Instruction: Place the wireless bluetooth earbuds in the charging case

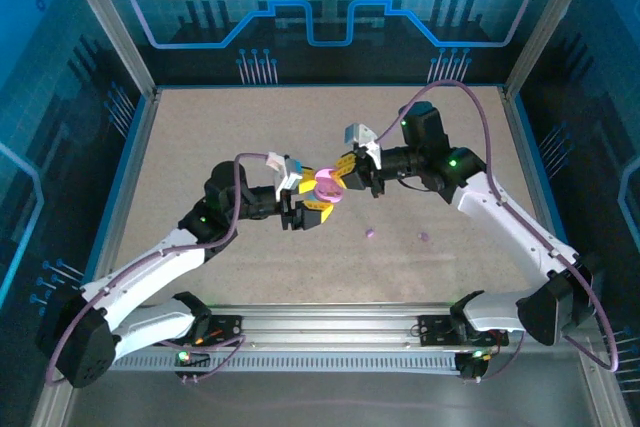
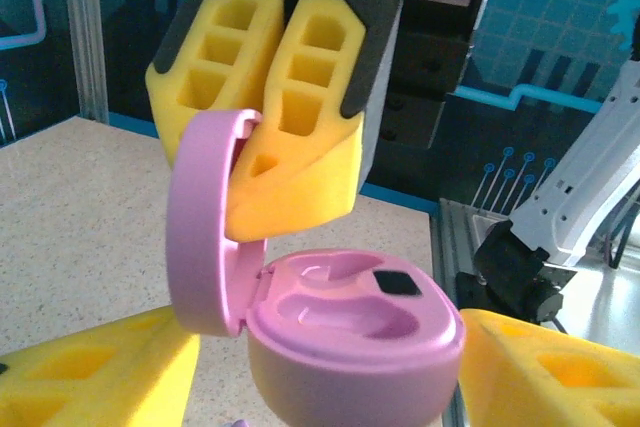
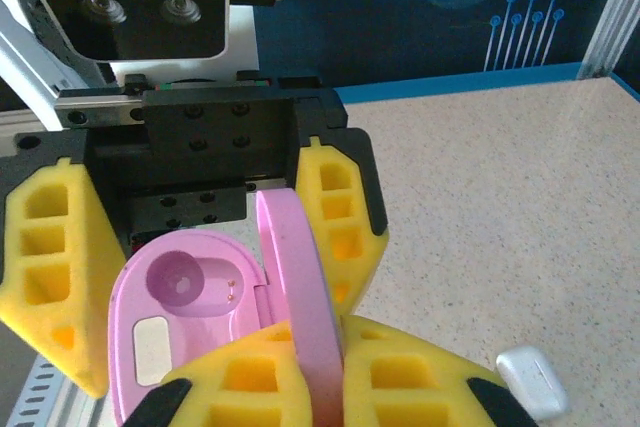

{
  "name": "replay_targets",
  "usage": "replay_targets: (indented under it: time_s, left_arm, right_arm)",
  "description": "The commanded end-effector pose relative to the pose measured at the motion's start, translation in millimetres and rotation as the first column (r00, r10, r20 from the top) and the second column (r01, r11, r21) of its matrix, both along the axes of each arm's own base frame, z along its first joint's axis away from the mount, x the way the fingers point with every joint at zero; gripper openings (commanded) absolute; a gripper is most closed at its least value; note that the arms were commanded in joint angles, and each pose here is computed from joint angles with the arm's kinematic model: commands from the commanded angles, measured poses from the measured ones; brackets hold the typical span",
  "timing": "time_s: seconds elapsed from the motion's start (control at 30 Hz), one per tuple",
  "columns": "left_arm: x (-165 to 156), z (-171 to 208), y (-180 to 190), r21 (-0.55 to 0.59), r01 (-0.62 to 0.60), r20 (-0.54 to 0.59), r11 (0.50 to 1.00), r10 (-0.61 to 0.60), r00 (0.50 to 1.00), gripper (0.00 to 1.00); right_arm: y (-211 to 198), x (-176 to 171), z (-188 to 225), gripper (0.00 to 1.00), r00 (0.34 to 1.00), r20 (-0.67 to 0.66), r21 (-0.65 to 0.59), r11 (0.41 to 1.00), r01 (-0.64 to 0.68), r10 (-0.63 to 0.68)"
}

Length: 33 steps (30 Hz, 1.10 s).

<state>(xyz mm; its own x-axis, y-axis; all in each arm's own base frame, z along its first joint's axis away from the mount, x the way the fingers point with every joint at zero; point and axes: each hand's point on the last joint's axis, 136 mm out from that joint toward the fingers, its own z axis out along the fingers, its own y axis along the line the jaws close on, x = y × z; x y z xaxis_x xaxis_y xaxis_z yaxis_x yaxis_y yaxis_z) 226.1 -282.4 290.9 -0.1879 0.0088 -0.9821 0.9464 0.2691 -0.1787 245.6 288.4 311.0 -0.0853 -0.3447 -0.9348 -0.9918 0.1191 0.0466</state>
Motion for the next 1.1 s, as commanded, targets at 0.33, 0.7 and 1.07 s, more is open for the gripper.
replay_targets:
  time_s: [0.33, 0.7, 1.07]
  left_arm:
    - [6.3, -21.7, -12.6, 0.083, -0.027, 0.088, 0.996, 0.019, 0.996, 0.72]
    - [7.4, -18.9, -12.3, 0.066, -0.036, 0.086, 0.997, 0.03, 0.996, 0.55]
    - [4.5, -20.4, -11.9, 0.066, -0.027, 0.091, 0.997, 0.021, 0.996, 0.41]
  right_arm:
    - [3.5, -3.1, -4.5, 0.11, 0.995, 0.09, -0.126, 0.991, 0.043, -0.031]
    - [4.8, -5.4, -7.0, 0.11, 0.996, 0.091, -0.138, 0.99, 0.03, -0.018]
    - [4.8, -8.9, -5.5, 0.15, 0.996, 0.087, -0.133, 0.991, 0.018, -0.007]
